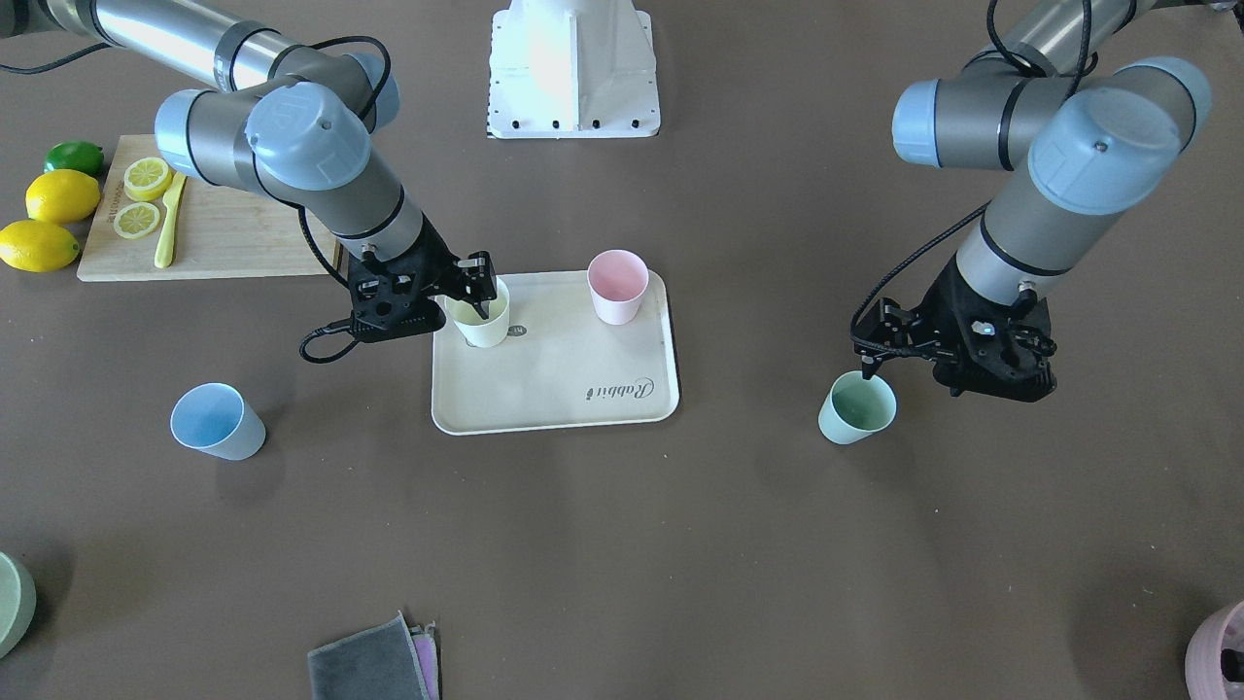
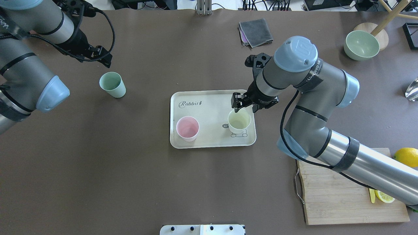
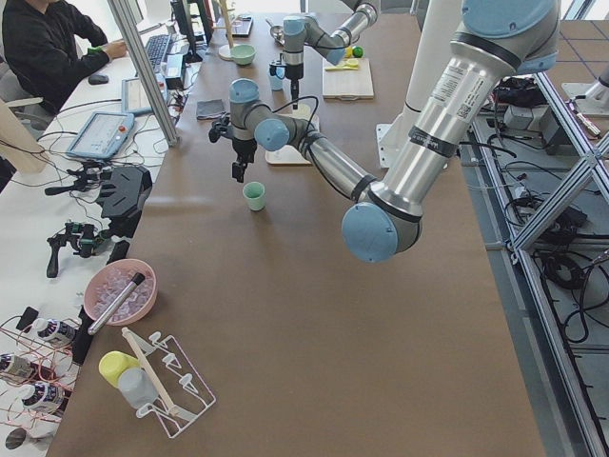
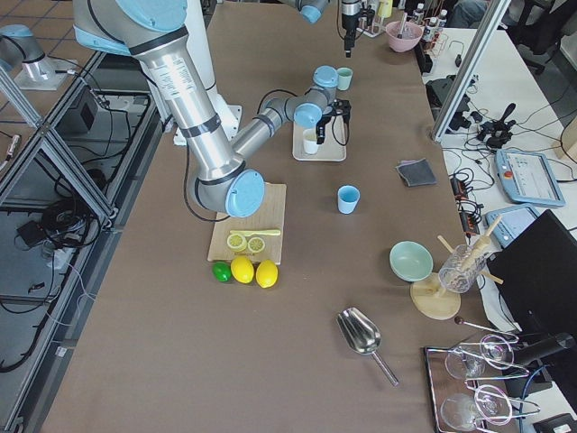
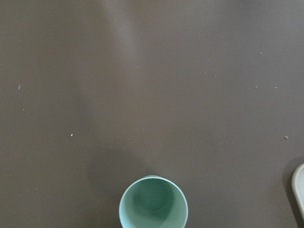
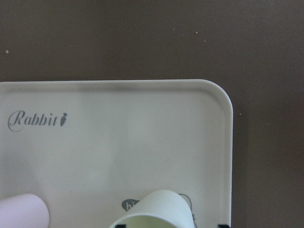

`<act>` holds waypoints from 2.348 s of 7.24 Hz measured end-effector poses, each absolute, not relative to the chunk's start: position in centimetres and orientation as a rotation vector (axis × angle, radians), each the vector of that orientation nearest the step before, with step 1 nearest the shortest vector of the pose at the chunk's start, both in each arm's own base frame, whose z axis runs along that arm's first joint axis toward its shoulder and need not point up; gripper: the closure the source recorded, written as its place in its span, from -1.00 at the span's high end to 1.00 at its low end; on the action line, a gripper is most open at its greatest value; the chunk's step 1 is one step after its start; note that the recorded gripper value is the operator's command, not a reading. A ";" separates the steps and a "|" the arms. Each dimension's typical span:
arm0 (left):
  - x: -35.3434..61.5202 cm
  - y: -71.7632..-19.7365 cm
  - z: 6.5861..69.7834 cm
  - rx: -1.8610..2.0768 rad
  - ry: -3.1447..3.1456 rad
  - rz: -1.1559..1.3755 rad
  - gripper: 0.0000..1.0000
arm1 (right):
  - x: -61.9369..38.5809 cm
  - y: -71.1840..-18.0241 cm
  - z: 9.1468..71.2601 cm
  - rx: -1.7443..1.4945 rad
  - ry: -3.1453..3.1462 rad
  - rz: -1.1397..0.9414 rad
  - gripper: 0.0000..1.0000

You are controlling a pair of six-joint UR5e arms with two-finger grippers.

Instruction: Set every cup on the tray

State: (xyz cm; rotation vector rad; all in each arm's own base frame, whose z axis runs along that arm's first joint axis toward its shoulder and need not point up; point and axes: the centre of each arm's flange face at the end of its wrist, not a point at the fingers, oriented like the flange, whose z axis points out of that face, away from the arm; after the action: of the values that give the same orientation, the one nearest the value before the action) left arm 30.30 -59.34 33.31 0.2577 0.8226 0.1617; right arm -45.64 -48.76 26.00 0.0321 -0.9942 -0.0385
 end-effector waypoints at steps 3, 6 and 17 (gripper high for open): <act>31.4 -59.6 36.7 0.244 0.828 0.144 0.93 | -40.1 -50.8 24.5 -0.004 -1.023 0.002 1.00; 35.7 -58.2 39.8 0.251 0.833 0.123 0.37 | -32.5 -54.3 26.9 -0.024 -1.029 0.044 1.00; 39.4 -56.5 22.9 0.173 0.922 -0.019 -1.00 | -19.2 -59.9 48.5 0.026 -0.821 -0.123 1.00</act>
State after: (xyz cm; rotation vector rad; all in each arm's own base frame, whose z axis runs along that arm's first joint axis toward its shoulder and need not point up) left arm 39.45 -56.51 22.91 0.1728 0.9218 -0.0191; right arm -19.20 -59.88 48.46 0.0256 -0.8214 -0.1227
